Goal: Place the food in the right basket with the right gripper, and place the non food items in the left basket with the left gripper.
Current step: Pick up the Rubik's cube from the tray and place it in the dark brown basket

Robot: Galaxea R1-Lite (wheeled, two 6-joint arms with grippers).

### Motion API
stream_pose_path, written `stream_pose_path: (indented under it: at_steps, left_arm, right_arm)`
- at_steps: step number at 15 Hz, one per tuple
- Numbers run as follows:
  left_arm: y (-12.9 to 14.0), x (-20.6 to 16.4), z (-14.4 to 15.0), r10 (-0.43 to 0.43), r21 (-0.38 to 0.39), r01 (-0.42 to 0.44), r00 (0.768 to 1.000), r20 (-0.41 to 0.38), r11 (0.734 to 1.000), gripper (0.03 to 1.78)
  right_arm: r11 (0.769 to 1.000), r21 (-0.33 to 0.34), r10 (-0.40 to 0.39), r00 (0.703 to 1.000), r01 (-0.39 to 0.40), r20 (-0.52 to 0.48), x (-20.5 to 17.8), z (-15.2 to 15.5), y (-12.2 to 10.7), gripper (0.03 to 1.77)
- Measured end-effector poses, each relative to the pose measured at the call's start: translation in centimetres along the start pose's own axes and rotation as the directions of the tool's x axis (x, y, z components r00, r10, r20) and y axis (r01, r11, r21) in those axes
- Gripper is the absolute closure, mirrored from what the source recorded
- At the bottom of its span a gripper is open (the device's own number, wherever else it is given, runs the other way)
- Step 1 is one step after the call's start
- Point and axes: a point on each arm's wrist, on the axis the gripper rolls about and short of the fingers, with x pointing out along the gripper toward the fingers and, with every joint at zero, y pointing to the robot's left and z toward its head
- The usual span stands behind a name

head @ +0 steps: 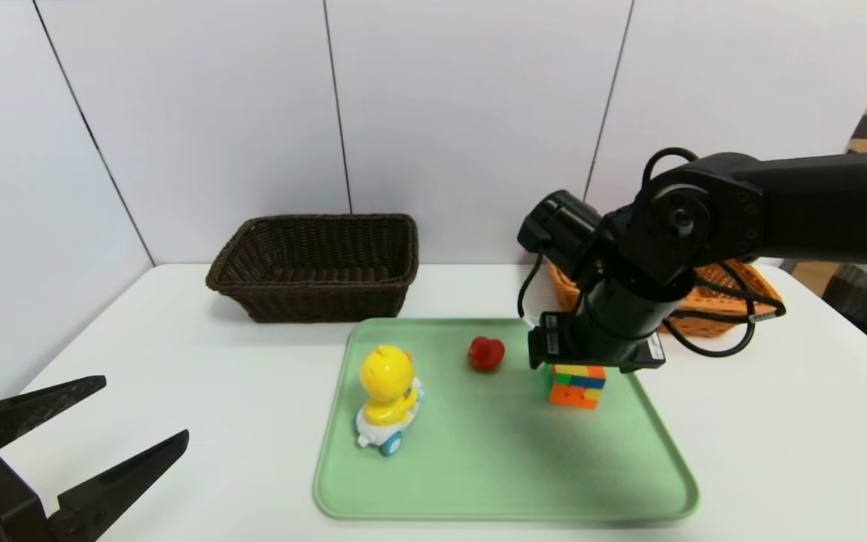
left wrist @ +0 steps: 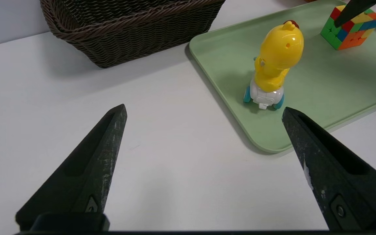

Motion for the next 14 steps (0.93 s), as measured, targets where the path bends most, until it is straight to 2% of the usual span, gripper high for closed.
stream_pose_path:
  at_steps: [9,11,14]
  left_arm:
    - [0.0,-0.1,-0.2,0.0,-0.001,0.0,1.0,-0.003,1.0,0.12]
    - [0.0,-0.1,-0.2,0.0,-0.002,0.0,1.0,-0.003,1.0,0.12]
    - [0.0,-0.1,-0.2,0.0,-0.002,0.0,1.0,-0.004,1.0,0.12]
  right_arm:
    - [1.0,0.018,-0.024,1.0,0.024,-0.019,1.9,0.6,-0.2,0.11]
    - [0.999,0.016,-0.029,0.999,0.029,-0.023,2.1,0.6,-0.2,0.48]
    - [0.999,0.014,-0.031,0.999,0.031,-0.026,2.2,0.6,-0.1,0.84]
